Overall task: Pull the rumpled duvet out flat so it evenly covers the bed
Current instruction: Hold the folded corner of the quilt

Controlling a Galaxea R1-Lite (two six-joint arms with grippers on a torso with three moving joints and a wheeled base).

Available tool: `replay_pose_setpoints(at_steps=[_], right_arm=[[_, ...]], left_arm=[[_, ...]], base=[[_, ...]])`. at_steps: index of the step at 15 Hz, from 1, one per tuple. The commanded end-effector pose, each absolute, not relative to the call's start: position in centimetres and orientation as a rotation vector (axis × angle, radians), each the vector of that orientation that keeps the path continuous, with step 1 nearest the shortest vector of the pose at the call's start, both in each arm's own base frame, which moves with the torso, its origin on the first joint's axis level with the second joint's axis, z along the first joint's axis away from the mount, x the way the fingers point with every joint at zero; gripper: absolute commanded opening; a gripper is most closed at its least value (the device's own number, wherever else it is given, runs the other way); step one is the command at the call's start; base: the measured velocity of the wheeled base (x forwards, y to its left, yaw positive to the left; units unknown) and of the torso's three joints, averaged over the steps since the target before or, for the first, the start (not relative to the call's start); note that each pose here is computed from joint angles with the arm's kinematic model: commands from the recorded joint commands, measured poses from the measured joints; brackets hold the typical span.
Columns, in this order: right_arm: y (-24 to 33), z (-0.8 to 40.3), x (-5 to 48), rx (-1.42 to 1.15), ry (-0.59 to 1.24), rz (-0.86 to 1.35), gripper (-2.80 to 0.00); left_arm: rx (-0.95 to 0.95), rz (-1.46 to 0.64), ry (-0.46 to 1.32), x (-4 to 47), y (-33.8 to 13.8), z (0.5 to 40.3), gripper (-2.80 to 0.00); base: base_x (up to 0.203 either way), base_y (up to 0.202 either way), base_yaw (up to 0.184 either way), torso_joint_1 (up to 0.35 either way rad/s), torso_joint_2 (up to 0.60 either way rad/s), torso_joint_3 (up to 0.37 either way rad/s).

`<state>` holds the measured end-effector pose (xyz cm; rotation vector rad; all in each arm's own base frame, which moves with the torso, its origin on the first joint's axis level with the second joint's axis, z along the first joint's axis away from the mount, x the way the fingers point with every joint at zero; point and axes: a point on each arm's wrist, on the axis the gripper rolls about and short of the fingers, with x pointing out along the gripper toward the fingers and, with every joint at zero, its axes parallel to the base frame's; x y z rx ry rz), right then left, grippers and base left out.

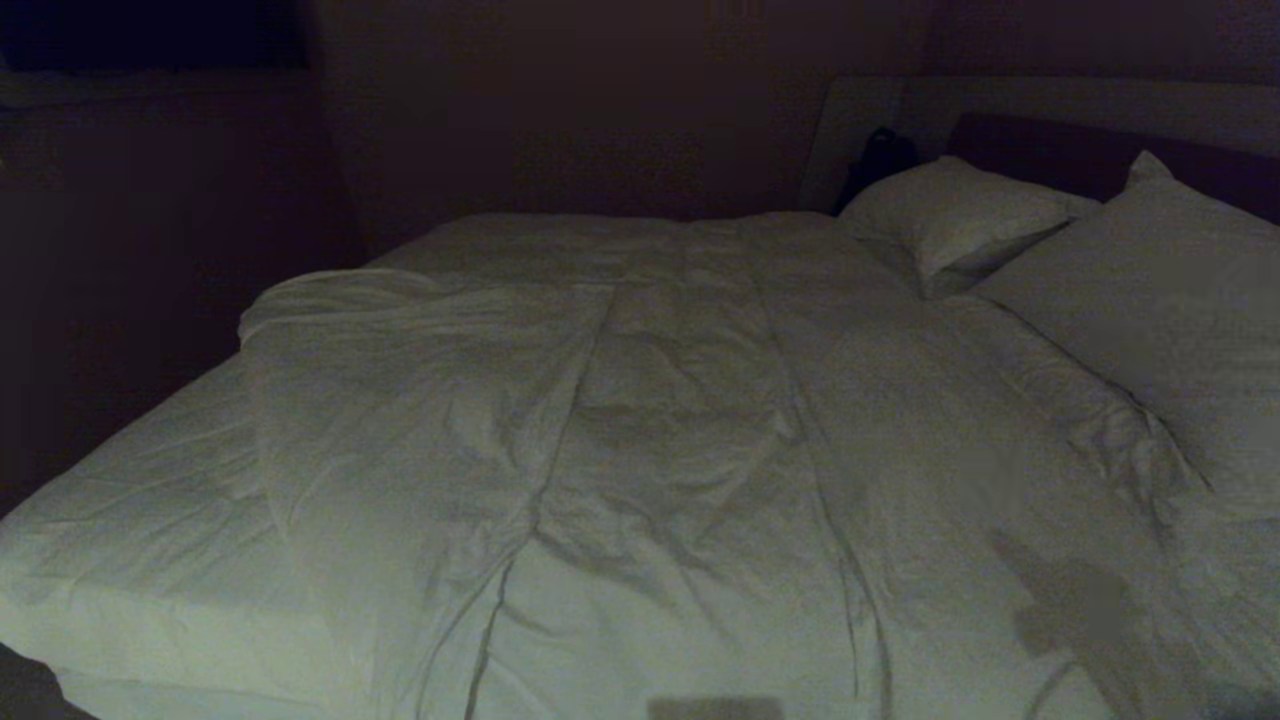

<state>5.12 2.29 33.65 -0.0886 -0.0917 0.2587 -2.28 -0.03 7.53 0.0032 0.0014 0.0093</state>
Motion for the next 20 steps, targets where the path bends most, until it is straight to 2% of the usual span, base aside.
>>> replay_pose_setpoints(at_steps=[1, 4, 10, 20], right_arm=[[1.9, 33.7, 4.4, -0.098, -0.112, 0.247, -2.80], [0.6, 31.5, 3.0, -0.112, -0.089, 0.068, -2.80], [-2.7, 29.4, -2.2, -0.073, -0.177, -0.201, -2.80], [-3.0, 26.7, -5.8, -0.047, -0.240, -0.425, -2.80]], left_arm=[[0.003, 0.009, 0.002, -2.3, 0.0, 7.5, -2.80], [0.003, 0.009, 0.002, -2.3, 0.0, 7.5, -2.80], [0.003, 0.009, 0.002, -2.3, 0.0, 7.5, -2.80], [0.003, 0.009, 0.000, -2.3, 0.0, 7.6, -2.80]], base=[[0.000, 0.000, 0.000, 0.000, 0.00, 0.000], [0.000, 0.000, 0.000, 0.000, 0.00, 0.000], [0.000, 0.000, 0.000, 0.000, 0.00, 0.000], [0.000, 0.000, 0.000, 0.000, 0.00, 0.000]])
